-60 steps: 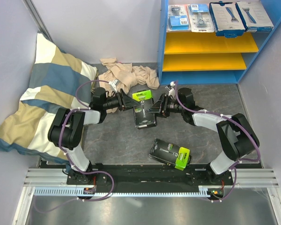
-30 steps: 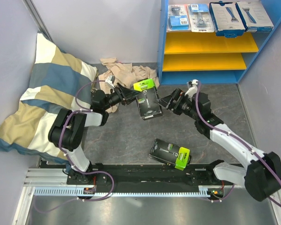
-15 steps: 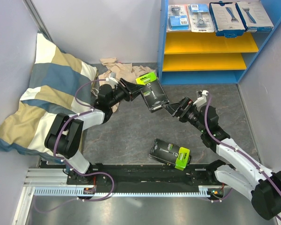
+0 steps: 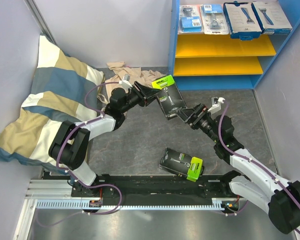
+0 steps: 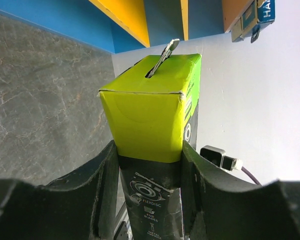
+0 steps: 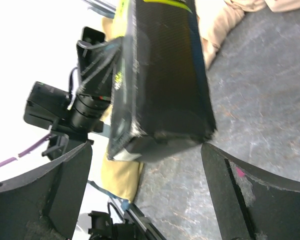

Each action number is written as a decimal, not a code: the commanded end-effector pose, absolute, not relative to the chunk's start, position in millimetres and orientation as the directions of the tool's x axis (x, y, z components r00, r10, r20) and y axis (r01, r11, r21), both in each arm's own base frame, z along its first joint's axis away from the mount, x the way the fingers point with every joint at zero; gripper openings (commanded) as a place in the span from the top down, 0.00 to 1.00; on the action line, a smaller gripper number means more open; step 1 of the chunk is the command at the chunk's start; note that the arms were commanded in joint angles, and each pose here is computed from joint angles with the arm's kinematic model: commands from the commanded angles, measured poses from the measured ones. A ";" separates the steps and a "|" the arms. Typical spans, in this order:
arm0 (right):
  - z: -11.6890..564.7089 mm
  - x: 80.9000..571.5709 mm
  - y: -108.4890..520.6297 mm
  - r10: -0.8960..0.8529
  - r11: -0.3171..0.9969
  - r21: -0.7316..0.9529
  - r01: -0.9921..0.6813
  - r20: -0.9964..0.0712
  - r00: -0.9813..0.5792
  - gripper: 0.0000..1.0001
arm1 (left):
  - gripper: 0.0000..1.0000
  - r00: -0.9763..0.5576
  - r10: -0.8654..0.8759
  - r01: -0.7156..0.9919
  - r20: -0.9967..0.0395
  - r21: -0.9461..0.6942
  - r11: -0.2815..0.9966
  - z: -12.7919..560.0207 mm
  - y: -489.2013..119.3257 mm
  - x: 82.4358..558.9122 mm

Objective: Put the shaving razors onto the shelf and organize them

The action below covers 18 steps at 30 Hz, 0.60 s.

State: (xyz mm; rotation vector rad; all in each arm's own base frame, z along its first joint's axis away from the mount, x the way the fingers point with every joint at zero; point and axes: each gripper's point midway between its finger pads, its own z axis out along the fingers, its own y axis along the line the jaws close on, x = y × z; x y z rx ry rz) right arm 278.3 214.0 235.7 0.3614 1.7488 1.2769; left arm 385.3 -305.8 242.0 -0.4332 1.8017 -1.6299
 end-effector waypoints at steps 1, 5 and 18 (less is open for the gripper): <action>257.2 282.3 215.5 0.711 0.378 0.869 -0.320 -0.494 -0.501 0.02 | 0.88 -0.668 -0.679 0.332 -0.304 -0.939 0.093 298.2 -307.6 388.8; 252.4 285.6 219.5 0.708 0.372 0.877 -0.304 -0.480 -0.518 0.02 | 0.89 -0.673 -0.675 0.336 -0.303 -0.938 0.086 299.4 -310.9 385.9; 255.9 290.9 218.1 0.724 0.370 0.882 -0.291 -0.470 -0.504 0.44 | 0.89 -0.687 -0.657 0.343 -0.311 -0.935 0.085 294.7 -313.3 378.3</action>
